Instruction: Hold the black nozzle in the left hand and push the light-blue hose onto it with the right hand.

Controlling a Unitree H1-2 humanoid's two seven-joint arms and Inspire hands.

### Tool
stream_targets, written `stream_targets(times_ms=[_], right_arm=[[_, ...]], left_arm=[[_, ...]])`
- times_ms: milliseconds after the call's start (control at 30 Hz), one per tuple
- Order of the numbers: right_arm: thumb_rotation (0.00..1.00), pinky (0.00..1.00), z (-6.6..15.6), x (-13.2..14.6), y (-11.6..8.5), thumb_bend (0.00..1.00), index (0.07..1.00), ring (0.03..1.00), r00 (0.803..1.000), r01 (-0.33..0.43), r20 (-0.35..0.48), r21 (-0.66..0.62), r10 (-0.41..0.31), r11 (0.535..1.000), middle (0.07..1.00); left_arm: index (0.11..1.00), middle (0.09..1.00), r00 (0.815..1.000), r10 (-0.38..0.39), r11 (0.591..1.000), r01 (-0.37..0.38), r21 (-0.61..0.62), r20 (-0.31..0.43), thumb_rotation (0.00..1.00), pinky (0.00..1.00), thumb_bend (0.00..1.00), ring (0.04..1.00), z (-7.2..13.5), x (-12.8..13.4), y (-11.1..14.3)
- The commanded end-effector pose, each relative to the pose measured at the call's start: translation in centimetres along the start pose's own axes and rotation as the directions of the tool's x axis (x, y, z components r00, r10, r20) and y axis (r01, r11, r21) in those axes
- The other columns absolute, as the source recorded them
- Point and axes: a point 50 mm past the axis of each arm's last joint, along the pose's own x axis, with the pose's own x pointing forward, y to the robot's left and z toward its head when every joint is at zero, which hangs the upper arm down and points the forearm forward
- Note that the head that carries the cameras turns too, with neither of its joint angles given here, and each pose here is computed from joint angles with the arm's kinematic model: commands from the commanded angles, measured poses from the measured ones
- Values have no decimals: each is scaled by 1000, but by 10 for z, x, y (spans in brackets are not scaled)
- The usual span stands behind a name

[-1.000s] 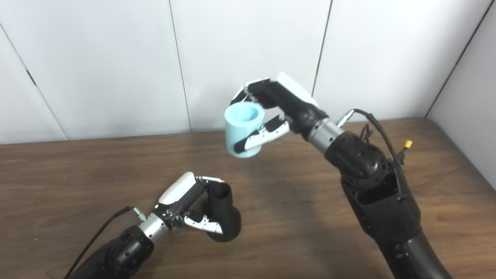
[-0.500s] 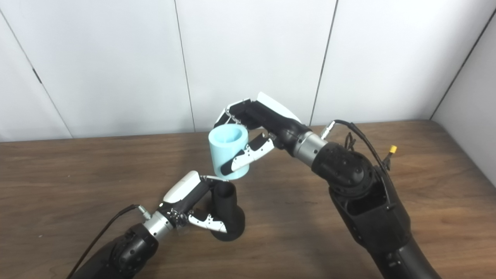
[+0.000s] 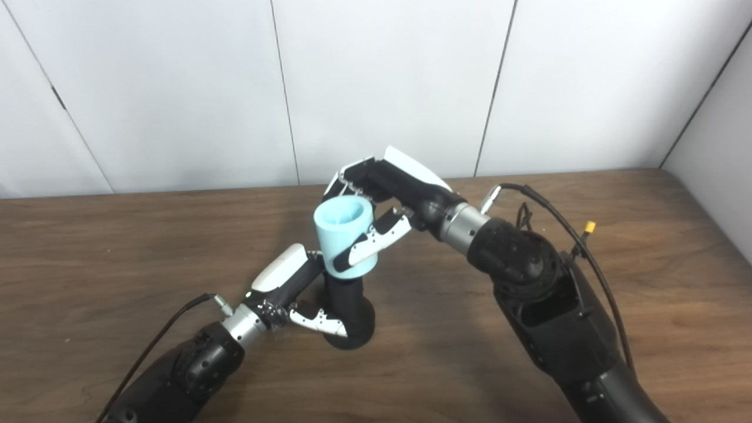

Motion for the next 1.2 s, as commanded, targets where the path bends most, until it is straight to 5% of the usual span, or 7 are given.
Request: stream_targets(times_ms=[0, 533, 1033, 1167], right_arm=[[0, 284, 15, 3, -12, 527, 512, 345, 996, 33, 85, -53, -29, 998, 438], [0, 301, -17, 4, 18, 527, 511, 356, 1000, -2, 16, -16, 2, 1000, 445], [0, 280, -28, -14, 18, 526, 514, 338, 999, -5, 51, -53, 8, 999, 436], [0, 284, -34, -24, 19, 527, 510, 346, 992, 2, 128, -93, 10, 996, 442]], left_arm=[[513, 487, 933, -288, 957, 273, -94, -215, 0, 371, 501, 404, -21, -63, -90], [505, 487, 933, -286, 958, 271, -95, -218, 0, 381, 502, 413, -19, -64, -90], [509, 482, 937, -278, 960, 264, -95, -213, 0, 381, 502, 415, -18, -65, -90], [507, 482, 933, -282, 959, 267, -96, -225, 0, 390, 503, 419, -18, -66, -89]])
